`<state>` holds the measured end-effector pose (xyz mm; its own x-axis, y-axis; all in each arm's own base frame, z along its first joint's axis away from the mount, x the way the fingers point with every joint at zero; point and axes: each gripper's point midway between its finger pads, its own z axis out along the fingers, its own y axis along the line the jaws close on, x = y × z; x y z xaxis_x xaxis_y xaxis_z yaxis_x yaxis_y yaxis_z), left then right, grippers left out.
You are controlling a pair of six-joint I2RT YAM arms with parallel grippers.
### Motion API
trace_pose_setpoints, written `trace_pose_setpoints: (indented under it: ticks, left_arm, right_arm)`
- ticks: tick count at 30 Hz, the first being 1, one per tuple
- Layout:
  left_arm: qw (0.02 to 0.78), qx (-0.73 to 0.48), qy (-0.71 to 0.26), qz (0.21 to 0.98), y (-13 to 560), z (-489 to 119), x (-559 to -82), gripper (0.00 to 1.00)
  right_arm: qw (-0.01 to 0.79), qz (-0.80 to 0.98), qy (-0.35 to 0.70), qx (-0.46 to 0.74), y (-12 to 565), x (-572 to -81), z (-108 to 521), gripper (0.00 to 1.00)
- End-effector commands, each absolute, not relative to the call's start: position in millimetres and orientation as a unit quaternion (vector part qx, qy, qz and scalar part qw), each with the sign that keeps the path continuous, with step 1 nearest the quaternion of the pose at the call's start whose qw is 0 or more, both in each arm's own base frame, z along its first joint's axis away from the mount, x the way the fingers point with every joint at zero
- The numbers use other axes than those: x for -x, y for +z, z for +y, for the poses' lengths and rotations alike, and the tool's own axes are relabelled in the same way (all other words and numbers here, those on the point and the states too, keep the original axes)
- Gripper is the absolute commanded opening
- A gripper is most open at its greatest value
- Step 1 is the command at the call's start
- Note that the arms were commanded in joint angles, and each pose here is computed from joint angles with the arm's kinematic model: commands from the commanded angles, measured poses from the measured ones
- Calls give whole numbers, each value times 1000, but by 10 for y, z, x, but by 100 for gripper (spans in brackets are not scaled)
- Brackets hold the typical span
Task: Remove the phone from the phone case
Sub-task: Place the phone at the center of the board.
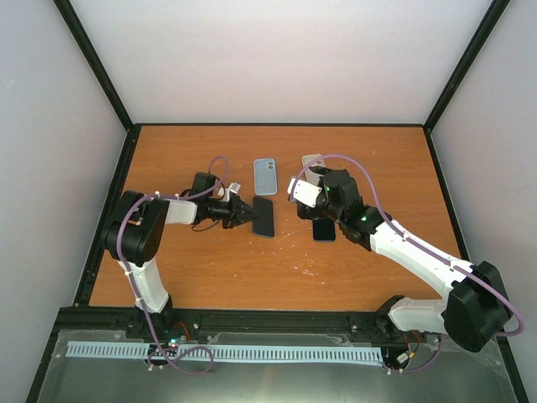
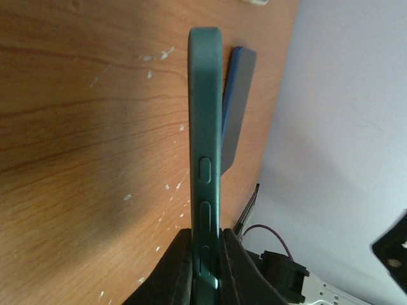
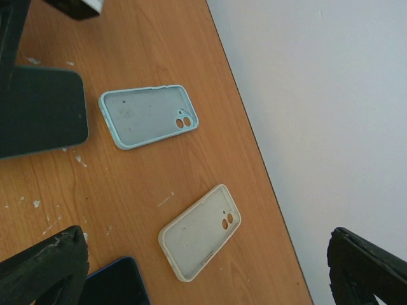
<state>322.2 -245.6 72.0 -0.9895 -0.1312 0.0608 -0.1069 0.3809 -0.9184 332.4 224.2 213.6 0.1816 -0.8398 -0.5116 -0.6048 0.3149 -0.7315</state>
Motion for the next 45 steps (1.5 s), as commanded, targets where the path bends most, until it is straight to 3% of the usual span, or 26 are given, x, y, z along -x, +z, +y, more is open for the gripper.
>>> trace_pose_setpoints:
  ticks: [1,17,23,33,38,45]
  left_arm:
    - [37,38,-558,828,823,-2613,-3324,1]
    - [21,82,-509,856,377,-2659,-3462,7]
    - [17,98,-476,874,250,-2574,-3421,28]
    - [38,103,-418,902,229,-2419,-3416,71]
    - [74,95,-377,918,278,-2283,-3459,98]
    - [145,44,-350,924,651,-2064,-3684,100]
  right_arm:
    - [520,651,-81,547,2252,-3343,2240,100]
    - [524,651,-76,544,2238,-3358,2197,100]
    - [527,647,-73,546,2239,-3376,2206,100]
    - [526,656,-58,538,2226,-3414,2253,100]
    - [524,661,-55,535,2245,-3443,2272,100]
    - [519,677,-42,521,2326,-3482,2293,100]
